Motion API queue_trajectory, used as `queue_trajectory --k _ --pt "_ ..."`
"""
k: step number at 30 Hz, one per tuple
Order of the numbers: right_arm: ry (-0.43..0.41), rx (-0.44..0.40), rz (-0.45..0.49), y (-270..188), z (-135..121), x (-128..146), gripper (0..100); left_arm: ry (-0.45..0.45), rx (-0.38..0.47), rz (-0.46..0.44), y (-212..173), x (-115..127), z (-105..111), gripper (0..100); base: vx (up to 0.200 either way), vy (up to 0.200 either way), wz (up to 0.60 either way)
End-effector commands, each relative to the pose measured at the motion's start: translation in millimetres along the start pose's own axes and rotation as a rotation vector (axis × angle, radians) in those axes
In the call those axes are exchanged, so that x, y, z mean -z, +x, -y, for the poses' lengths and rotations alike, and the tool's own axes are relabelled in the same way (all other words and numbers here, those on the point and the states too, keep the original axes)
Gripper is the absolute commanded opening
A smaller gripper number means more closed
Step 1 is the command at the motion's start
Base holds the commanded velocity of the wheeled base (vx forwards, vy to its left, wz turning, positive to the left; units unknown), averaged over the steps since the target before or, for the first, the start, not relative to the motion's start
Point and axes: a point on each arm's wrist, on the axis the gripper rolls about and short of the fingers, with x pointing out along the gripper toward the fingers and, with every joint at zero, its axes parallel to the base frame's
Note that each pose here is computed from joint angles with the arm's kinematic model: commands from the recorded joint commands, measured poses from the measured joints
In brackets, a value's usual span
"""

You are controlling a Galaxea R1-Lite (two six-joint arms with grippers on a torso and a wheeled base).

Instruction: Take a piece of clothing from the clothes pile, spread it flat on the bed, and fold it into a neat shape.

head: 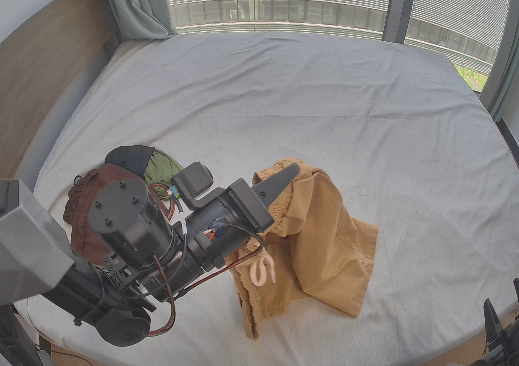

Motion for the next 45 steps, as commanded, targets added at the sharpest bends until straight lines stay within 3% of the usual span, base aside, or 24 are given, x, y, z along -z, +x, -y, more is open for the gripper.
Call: queue_trajectory --k 1,13,22,31,37,41,45 --pt "-0.001 -0.002 -0.002 0 0 5 100 0.002 -0.039 -0.004 -6 -1 -10 0 0.0 0.0 0.0" --pt "-0.001 -0.002 -0.002 0 0 5 100 0.011 -0.122 0.012 -26 -12 -24 0 0.0 0.0 0.0" --pt "-0.001 -0.002 -0.002 0 0 5 100 0.144 -0.227 -0.027 -49 -24 -55 0 0.0 0.0 0.0" --pt "-0.001 -0.002 0.0 0 0 5 100 0.167 -0.279 0.018 -61 -47 -73 0 0.0 0.0 0.0" --pt "-0.001 0.0 -0.002 0 0 5 100 0.247 -0.325 -0.002 -70 -55 -91 0 0.0 0.0 0.0" --pt "-0.001 0.0 0.0 0 0 5 100 0.367 -0.397 -0.015 -76 -64 -119 0 0.0 0.0 0.0" --pt "-0.001 0.0 -0.002 0 0 5 100 0.39 -0.397 -0.054 -79 -61 -125 0 0.0 0.0 0.0"
